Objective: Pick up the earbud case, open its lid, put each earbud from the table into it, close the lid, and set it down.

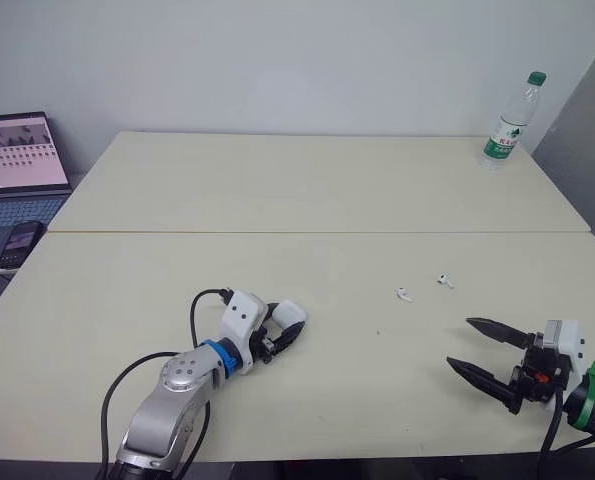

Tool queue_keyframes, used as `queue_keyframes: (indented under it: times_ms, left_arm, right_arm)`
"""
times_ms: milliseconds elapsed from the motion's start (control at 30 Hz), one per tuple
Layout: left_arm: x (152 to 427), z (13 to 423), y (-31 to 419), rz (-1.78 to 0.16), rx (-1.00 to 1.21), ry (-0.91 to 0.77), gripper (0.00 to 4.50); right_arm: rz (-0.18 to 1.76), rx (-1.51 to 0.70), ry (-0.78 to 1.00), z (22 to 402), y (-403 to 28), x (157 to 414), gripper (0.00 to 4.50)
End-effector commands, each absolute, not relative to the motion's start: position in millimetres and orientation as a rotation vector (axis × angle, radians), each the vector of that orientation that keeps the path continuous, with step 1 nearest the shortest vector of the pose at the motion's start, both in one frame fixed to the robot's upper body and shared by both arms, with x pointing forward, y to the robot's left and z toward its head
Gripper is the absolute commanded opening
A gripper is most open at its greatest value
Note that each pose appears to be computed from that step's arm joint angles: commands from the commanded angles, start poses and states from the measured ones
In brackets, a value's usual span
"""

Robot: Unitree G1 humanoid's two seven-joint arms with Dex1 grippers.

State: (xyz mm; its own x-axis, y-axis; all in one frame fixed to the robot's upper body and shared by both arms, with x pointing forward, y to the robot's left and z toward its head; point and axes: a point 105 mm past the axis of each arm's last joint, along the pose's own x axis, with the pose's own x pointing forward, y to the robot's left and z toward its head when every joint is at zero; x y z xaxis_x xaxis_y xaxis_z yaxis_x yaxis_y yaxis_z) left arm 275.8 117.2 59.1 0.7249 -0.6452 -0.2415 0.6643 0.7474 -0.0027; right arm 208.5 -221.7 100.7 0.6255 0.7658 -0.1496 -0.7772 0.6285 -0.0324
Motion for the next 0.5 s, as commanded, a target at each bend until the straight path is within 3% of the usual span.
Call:
queue_keyframes:
  times_ms: [33, 500]
  left_arm:
    - [278.7, 69.3, 120.4, -0.715, 0.101, 0.190, 2.76]
    - [328.4, 147.9, 118.5, -0.714, 0.095, -0.154, 2.76]
  right_arm:
    - [0.905, -0.120, 0.075, 110.8, -217.9, 210.5, 4.50]
    - [0.946, 0.015, -0.092, 170.2, -168.8, 247.0, 4.50]
